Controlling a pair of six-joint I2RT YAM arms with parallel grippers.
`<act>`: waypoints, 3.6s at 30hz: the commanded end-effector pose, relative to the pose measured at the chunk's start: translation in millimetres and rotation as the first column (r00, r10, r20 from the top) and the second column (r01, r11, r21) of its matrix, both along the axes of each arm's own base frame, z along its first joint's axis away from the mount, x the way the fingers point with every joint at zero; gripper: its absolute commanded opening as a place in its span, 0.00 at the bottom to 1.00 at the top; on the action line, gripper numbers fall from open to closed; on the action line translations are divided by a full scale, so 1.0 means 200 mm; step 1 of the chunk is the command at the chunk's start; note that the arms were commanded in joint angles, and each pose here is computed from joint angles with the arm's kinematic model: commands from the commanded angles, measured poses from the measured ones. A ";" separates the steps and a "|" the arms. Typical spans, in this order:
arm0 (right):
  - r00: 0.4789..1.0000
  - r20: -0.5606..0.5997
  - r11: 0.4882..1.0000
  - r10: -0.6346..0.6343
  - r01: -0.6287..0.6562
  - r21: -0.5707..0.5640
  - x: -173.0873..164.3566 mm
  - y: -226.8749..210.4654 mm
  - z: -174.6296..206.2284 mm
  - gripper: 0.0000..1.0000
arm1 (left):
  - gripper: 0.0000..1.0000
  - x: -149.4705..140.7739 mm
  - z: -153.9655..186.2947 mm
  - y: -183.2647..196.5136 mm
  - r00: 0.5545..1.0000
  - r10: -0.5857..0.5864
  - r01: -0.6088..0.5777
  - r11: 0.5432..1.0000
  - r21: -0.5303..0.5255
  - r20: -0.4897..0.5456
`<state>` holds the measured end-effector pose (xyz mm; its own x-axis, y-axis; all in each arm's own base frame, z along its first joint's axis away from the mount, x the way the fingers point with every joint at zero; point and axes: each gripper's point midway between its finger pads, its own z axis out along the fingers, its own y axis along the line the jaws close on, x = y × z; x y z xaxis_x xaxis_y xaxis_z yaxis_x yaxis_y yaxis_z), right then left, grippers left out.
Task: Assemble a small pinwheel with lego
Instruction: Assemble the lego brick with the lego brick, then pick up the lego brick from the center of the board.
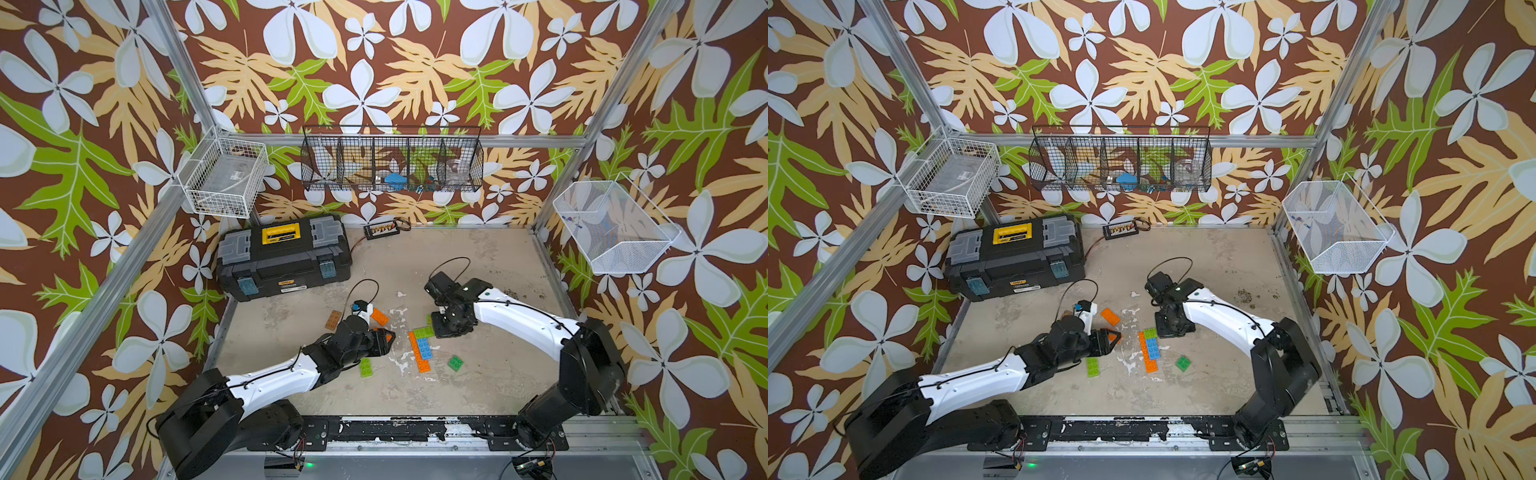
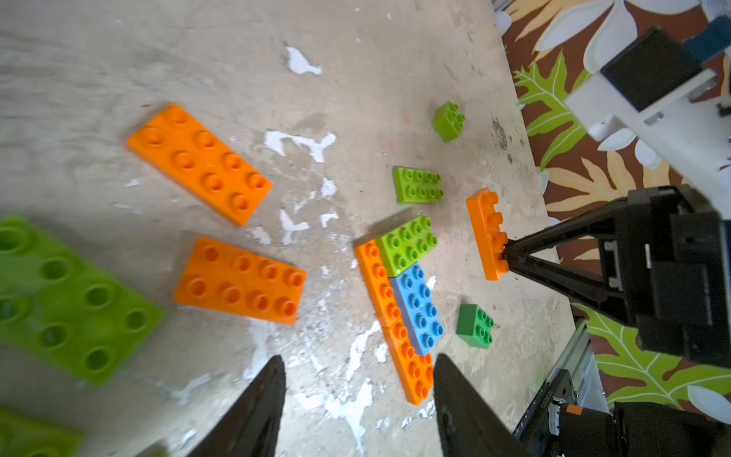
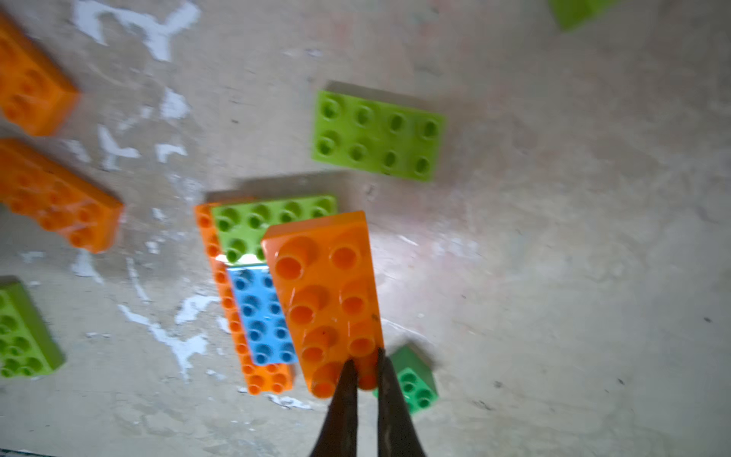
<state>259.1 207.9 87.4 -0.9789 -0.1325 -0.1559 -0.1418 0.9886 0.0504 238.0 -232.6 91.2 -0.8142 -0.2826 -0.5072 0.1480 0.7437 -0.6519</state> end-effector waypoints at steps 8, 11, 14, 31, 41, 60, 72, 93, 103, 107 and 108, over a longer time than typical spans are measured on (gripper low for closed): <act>0.998 -0.041 0.998 0.045 -0.043 0.040 0.03 0.33 -0.05 0.08 | 0.61 -0.02 -0.02 0.18 0.996 0.078 -0.083 0.990 -0.115 -0.051; 0.997 -0.063 0.998 0.052 -0.049 0.039 0.01 0.37 -0.10 0.08 | 0.61 -0.02 -0.02 0.19 0.996 0.078 -0.083 0.990 -0.110 -0.047; 0.996 -0.074 0.998 0.049 -0.046 0.038 0.00 0.38 -0.12 0.08 | 0.61 -0.02 -0.03 0.18 0.996 0.072 -0.077 0.991 -0.108 -0.053; 0.996 -0.081 0.998 0.025 -0.029 -0.047 0.02 0.32 -0.25 0.08 | 0.61 -0.03 -0.05 0.17 0.997 0.055 -0.061 0.993 -0.106 -0.059; 0.998 -0.062 0.997 0.016 -0.021 -0.074 0.03 0.30 -0.24 0.08 | 0.61 -0.03 -0.06 0.16 0.997 0.046 -0.053 0.993 -0.104 -0.063; 0.996 -0.079 0.996 0.030 -0.036 -0.081 0.01 0.29 -0.24 0.13 | 0.61 -0.01 -0.05 0.14 0.997 0.033 -0.039 0.994 -0.102 -0.066; 0.998 -0.048 0.999 0.037 -0.038 -0.030 0.01 0.30 -0.10 0.16 | 0.61 -0.01 -0.08 0.12 0.997 0.004 -0.011 0.997 -0.078 -0.083; 0.999 -0.025 0.998 -0.031 0.029 -0.049 0.25 -0.16 -0.18 0.17 | 0.60 0.05 -0.07 -0.42 0.968 -0.236 0.240 0.970 0.041 -0.082; 0.997 -0.039 0.995 -0.071 0.068 -0.076 0.33 -0.24 -0.21 0.18 | 0.60 0.03 -0.10 -0.40 0.966 -0.243 0.249 0.966 0.064 -0.090; 0.996 -0.043 0.995 -0.081 0.078 -0.063 0.35 -0.25 -0.21 0.19 | 0.60 0.03 -0.09 -0.38 0.967 -0.242 0.248 0.965 0.080 -0.080; 0.996 -0.043 0.995 -0.080 0.078 -0.056 0.35 -0.25 -0.21 0.19 | 0.60 0.03 -0.09 -0.38 0.968 -0.240 0.246 0.966 0.081 -0.079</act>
